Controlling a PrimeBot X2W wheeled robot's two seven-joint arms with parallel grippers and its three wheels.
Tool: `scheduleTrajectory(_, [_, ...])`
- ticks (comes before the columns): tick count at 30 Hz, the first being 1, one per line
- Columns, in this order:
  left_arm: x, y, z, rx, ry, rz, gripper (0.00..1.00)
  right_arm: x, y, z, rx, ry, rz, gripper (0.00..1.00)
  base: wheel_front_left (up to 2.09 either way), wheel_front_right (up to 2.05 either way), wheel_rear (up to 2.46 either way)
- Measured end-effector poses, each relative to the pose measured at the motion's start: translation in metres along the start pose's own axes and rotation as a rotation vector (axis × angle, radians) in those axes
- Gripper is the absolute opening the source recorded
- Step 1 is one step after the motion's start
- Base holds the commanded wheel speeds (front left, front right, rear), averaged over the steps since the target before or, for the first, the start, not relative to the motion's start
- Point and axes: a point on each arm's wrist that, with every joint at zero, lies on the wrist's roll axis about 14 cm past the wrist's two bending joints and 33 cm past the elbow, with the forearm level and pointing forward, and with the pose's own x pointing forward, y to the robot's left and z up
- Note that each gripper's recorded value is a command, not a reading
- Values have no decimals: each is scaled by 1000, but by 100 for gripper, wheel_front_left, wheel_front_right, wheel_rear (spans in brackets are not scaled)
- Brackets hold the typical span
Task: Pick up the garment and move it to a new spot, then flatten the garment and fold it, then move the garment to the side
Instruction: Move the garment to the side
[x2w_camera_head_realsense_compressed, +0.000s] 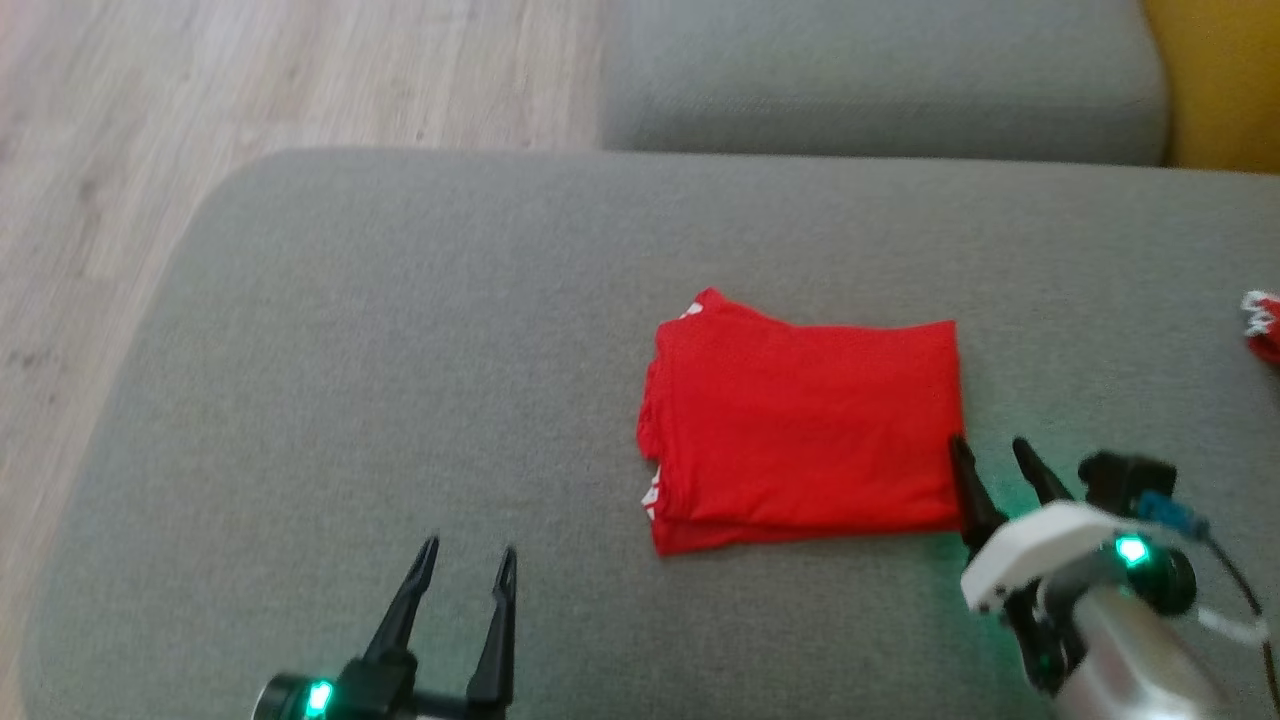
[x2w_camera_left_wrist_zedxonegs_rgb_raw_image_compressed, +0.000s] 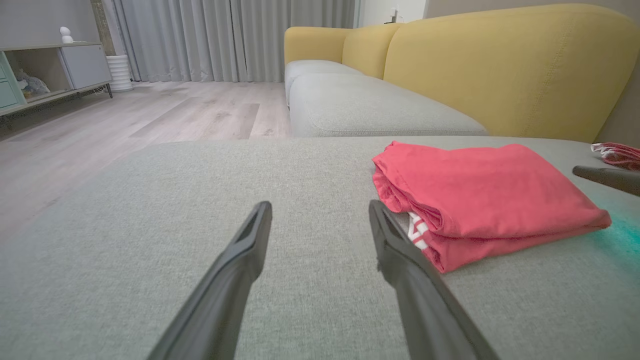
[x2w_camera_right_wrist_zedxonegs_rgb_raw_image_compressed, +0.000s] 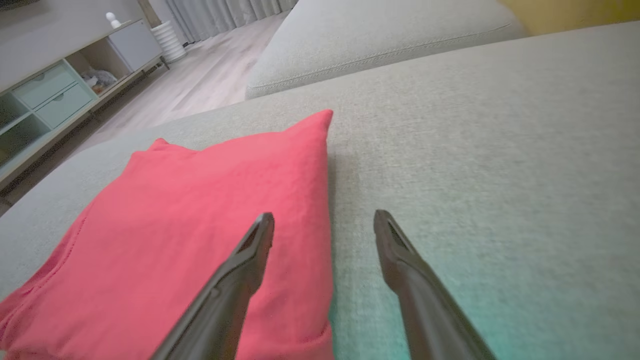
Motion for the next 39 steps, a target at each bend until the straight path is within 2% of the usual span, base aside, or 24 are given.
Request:
scheduleTrajectory(6, [15,0,9,5,-20,-4,100,30,-1,-2,33,82,6,100,0,0,0])
scheduleTrajectory(7, [15,1,9,5,-19,-1,100,32,-1,-6,36,102,7,96,0,0,0])
scheduleTrajectory(8, [16,3,9,7,-17,8,100,34,-1,-10,41,121,8,84,0,0,0])
scheduleTrajectory(9, [15,3,8,6,-15,12,100,35,1,-13,48,134,11,44,0,0,0])
scheduleTrajectory(11, [15,4,6,5,-8,19,100,36,4,-21,67,158,18,0,0,0,0])
scheduleTrajectory(15, [16,5,5,6,-4,26,100,36,7,-19,99,152,32,0,0,0,0])
scheduleTrajectory(20, [21,-2,5,-1,-3,0,100,33,-13,-5,80,110,10,0,0,0,0])
scheduleTrajectory(27, [36,-17,1,-1,14,-55,100,31,-91,50,-38,28,-114,0,0,0,0])
scheduleTrajectory(39, [72,-37,-5,-8,30,-130,100,6,-216,122,-236,1,-350,0,0,0,0])
